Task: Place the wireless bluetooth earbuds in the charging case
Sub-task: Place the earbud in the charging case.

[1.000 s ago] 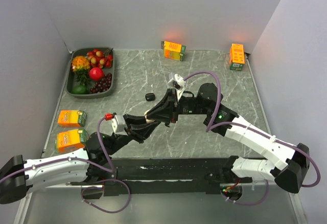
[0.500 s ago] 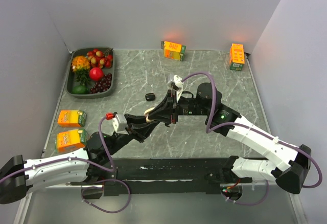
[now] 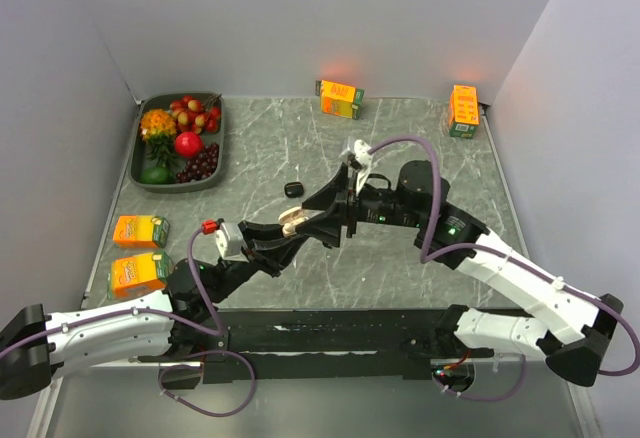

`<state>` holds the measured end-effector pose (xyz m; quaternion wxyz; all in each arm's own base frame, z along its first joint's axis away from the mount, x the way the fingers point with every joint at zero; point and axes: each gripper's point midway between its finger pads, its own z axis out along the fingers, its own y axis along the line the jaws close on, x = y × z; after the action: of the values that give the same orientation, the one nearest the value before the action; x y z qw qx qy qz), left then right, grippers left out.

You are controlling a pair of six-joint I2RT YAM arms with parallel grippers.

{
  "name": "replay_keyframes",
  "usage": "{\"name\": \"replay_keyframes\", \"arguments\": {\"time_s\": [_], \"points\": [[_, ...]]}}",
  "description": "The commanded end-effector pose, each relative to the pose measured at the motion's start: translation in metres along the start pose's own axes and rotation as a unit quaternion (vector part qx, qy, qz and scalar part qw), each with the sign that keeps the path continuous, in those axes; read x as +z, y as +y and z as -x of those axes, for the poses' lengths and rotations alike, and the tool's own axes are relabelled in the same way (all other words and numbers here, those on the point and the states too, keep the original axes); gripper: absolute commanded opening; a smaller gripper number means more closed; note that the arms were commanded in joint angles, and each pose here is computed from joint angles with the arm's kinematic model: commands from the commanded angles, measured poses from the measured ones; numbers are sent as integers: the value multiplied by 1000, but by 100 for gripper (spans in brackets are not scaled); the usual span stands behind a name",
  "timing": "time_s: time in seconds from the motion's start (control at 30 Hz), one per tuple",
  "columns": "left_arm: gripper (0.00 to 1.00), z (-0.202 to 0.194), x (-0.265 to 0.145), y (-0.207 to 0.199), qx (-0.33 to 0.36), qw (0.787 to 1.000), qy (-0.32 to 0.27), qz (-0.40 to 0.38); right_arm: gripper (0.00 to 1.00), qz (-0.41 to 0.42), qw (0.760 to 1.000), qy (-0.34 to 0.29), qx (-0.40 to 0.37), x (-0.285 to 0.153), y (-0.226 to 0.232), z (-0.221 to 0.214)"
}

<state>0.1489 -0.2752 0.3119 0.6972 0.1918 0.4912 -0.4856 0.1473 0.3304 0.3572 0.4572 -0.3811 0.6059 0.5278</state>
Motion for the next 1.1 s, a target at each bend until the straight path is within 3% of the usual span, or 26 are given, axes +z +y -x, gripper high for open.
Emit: {"name": "replay_keyframes", "arguments": {"time_s": [0.0, 0.03, 0.1, 0.13, 0.23, 0.27, 0.6, 0.67, 0.7, 0.73, 0.8, 1.07], "points": [[1, 32, 6, -7, -1, 999, -49, -10, 67, -64, 997, -37, -33, -18, -3, 45], [1, 33, 6, -7, -1, 999, -50, -10, 65, -72, 996, -36, -42, -19, -2, 49], [1, 31, 6, -7, 0, 999, -46, -10, 46, -82, 995, -21, -59, -19, -5, 46], [1, 30, 7, -7, 1, 999, -43, -9, 25, -78, 995, -18, -66, -18, 0, 47], [1, 27, 7, -5, 2, 999, -36, -6, 0, -69, 995, -6, -71, -16, 12, 47], [1, 25, 7, -4, 3, 999, -35, -4, 0, -66, 995, 1, -70, -12, 14, 45], [1, 20, 7, -2, 8, 1000, -25, 1, 0, -33, 994, 77, -67, 7, 35, 20], [1, 22, 8, -2, 10, 1000, -26, 0, 24, -51, 992, 90, -69, 6, 28, 13], [1, 22, 8, -2, 11, 1000, -25, 0, 48, -58, 991, 95, -71, 5, 27, 8], [1, 21, 8, -2, 12, 1000, -24, -1, 53, -65, 991, 88, -73, 0, 26, 10], [1, 22, 7, -2, 11, 1000, -24, -1, 62, -91, 990, 78, -76, -3, 18, 9], [1, 22, 5, -3, 7, 1000, -26, -2, 65, -151, 981, 82, -86, -6, -4, 5]]}}
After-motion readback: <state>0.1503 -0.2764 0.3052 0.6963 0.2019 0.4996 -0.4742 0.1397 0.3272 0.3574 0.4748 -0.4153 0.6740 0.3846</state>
